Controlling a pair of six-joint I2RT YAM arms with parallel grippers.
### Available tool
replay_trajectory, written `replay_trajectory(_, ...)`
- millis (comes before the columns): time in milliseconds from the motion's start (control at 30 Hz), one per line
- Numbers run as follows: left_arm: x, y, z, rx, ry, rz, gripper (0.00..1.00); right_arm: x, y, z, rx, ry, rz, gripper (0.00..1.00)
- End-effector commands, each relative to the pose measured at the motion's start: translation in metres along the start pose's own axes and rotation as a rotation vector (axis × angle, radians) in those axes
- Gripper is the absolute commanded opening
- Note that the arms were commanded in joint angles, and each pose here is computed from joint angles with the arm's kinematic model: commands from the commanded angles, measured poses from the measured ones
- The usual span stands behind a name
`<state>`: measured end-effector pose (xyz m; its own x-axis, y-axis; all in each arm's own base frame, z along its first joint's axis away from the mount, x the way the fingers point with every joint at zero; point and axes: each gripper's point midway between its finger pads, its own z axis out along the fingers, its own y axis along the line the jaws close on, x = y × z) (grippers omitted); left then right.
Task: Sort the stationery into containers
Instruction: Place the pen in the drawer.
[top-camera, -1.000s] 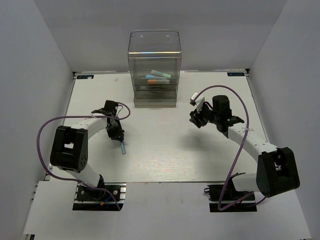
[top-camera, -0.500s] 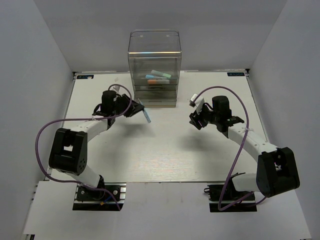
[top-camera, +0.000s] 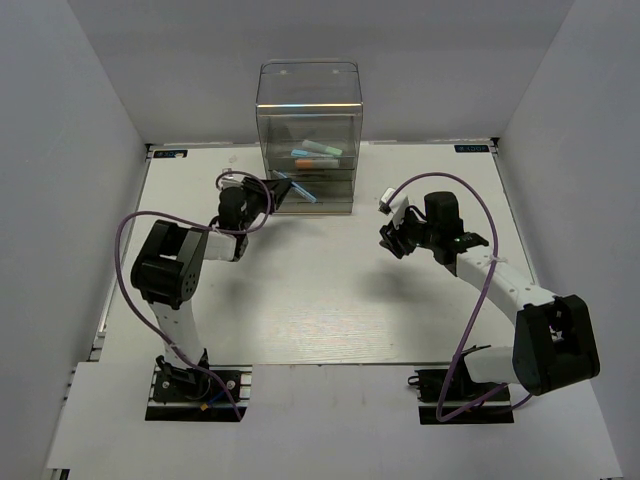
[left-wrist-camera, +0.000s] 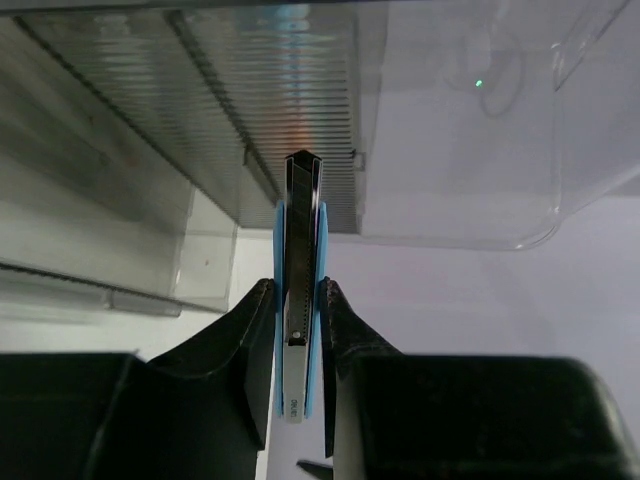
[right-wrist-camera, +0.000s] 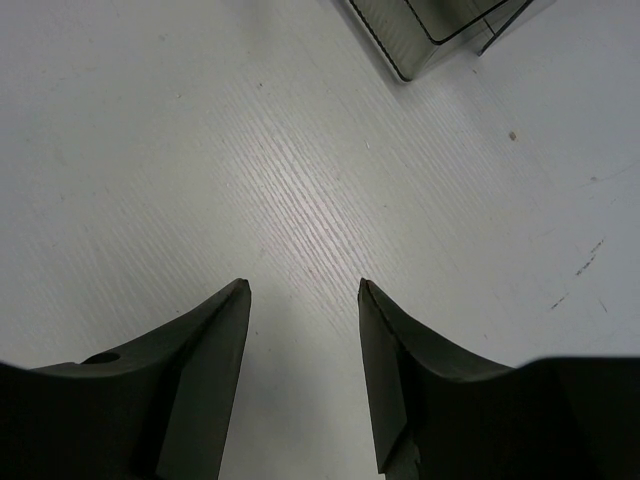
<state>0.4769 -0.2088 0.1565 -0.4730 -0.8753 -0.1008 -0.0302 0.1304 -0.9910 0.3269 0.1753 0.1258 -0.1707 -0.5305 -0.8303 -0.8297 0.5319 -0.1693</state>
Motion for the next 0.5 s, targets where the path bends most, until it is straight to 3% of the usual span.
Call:
replay_trajectory(0,-0.013,-0.054,0.002,0.168,-0.139,-0.015,0.00,-0.011,-0.004,-0.007,0.020,-0.039,-0.017,0.53)
replay_trajectory(233,-0.017,-0.058,0.010,0.233,-0.276,-0.051,0.00,-0.011,-0.004,-0.004,0.013,-0.035,-0.019,0.53)
replay_trajectory(467,-0.011,-0.032,0.018,0.159,-0.340,-0.062,0.00,-0.014,-0.006,-0.005,0.020,-0.038,-0.023,0.53)
